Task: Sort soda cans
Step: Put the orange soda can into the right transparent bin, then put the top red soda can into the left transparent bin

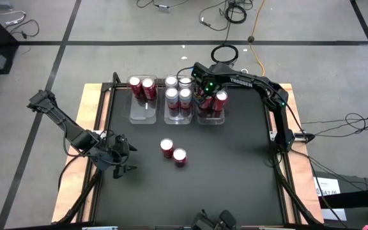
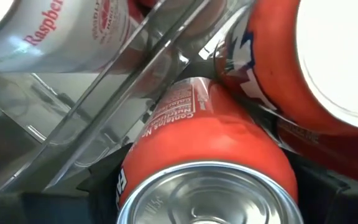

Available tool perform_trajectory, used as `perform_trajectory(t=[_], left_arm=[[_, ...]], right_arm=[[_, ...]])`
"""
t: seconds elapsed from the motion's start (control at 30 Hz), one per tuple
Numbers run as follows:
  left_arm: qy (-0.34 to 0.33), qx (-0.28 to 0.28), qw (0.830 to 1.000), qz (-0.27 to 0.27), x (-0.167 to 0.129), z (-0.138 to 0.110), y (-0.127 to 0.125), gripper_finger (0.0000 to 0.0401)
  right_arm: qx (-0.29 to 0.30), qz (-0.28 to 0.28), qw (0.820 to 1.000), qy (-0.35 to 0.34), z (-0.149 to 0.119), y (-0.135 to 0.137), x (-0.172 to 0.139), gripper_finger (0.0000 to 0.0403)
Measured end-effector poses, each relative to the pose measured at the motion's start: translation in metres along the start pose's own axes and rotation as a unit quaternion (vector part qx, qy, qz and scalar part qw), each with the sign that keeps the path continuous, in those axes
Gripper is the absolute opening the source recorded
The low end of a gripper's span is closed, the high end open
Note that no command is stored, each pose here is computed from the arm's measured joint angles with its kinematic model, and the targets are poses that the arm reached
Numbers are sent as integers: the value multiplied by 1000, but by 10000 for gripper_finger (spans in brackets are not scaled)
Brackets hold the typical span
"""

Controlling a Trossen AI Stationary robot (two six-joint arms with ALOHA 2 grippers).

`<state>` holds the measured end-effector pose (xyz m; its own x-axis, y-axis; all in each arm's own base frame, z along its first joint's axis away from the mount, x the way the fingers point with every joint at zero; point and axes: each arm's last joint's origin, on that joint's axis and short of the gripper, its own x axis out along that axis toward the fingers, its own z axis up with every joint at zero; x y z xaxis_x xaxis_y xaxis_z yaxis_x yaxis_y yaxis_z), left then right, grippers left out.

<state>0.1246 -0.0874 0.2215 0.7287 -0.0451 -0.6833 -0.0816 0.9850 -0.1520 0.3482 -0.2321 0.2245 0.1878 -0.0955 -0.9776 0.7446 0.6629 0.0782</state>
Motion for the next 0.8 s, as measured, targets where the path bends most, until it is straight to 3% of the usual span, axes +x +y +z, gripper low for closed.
perform_trajectory(t=[0.2, 0.5, 0.8], left_arm=[[0, 0, 1000, 0, 0, 0, 0, 396], [0, 0, 1000, 0, 0, 0, 0, 396], [0, 0, 1000, 0, 0, 0, 0, 396]], right_arm=[[-8, 4, 1000, -5, 2, -1, 0, 310], [-9, 2, 1000, -4, 3, -1, -6, 379], [-10, 8, 1000, -29, 15, 4, -70, 386]])
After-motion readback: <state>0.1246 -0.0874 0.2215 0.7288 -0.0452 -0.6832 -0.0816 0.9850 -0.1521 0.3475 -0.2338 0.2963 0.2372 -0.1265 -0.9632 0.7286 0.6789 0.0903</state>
